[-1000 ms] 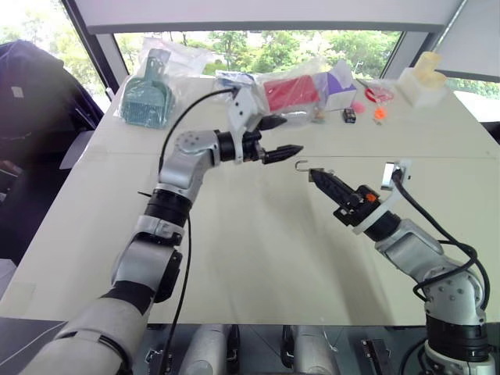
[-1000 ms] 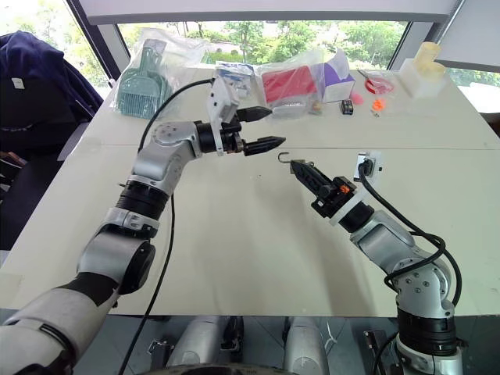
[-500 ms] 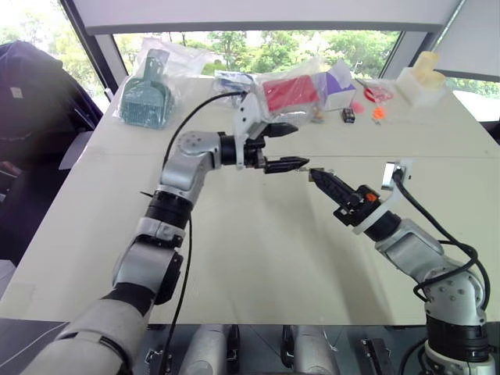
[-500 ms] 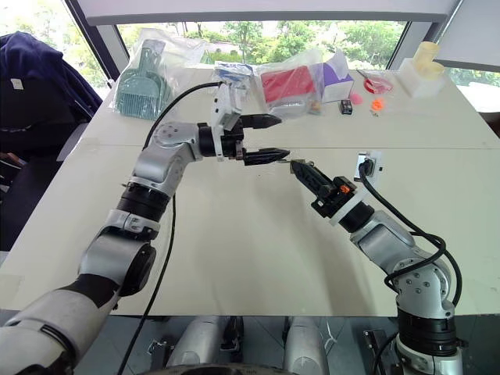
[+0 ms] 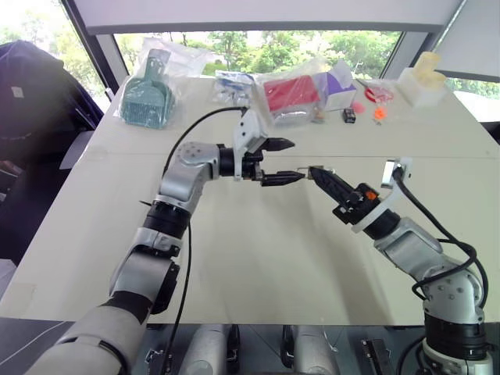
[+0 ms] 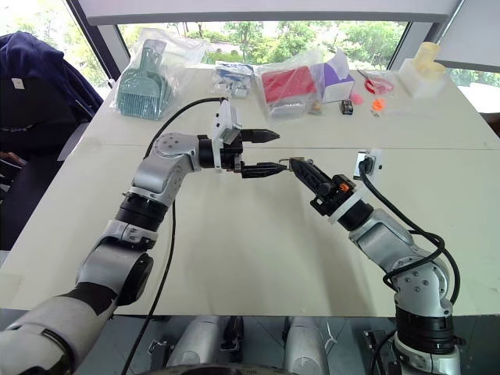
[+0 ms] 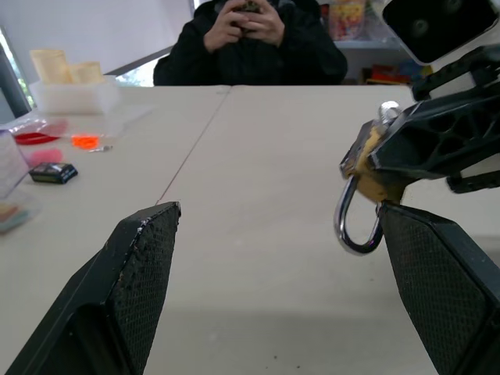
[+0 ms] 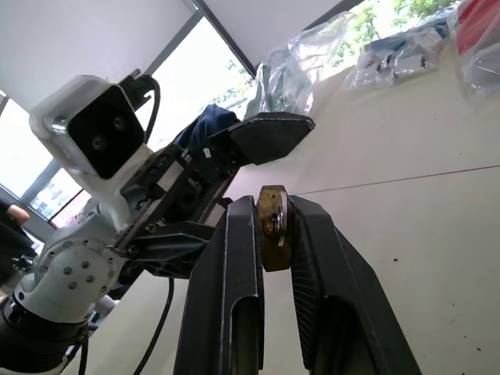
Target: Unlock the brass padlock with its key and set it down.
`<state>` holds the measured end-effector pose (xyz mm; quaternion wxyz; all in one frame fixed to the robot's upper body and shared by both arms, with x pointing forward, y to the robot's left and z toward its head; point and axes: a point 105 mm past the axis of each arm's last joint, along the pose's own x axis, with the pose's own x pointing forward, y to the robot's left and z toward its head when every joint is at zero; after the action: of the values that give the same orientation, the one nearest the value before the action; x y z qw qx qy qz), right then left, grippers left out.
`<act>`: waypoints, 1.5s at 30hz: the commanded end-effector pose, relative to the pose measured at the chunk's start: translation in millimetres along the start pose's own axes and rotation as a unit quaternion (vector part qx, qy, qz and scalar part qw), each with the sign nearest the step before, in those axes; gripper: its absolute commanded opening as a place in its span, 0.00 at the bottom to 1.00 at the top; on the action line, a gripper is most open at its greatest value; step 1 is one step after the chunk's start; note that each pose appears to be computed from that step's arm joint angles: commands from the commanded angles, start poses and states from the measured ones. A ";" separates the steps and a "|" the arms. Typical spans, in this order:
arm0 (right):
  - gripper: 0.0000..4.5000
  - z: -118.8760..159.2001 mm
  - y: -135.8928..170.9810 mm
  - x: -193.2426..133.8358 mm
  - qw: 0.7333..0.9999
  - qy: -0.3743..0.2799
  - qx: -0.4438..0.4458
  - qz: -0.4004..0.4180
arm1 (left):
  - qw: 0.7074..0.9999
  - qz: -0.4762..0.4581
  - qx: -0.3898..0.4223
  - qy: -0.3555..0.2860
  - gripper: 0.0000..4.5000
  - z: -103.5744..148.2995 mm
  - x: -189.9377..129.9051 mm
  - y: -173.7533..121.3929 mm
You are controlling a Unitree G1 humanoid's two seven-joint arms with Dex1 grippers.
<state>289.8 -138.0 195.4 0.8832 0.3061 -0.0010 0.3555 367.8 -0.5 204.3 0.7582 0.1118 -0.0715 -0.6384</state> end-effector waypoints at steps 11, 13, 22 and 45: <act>0.00 1.9 18.0 -4.2 1.000 -0.008 -0.004 0.026 | 0.997 0.030 0.058 -0.032 0.93 18.1 23.3 15.8; 0.00 1.8 17.6 -4.9 1.000 -0.009 -0.003 0.023 | 0.997 0.036 0.057 -0.033 0.93 17.6 21.7 17.8; 0.00 0.3 9.6 -2.7 1.000 -0.009 0.000 0.008 | 0.997 0.062 0.049 -0.013 0.93 3.6 9.3 21.8; 0.50 -54.7 -77.2 -12.8 0.965 0.211 -0.024 -0.152 | 0.992 0.047 -0.072 0.091 0.94 -24.5 -77.2 -50.3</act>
<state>315.4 -152.1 97.5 0.9031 0.2269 0.2385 0.2757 313.8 69.8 160.7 0.7943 0.1079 0.0577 -0.5950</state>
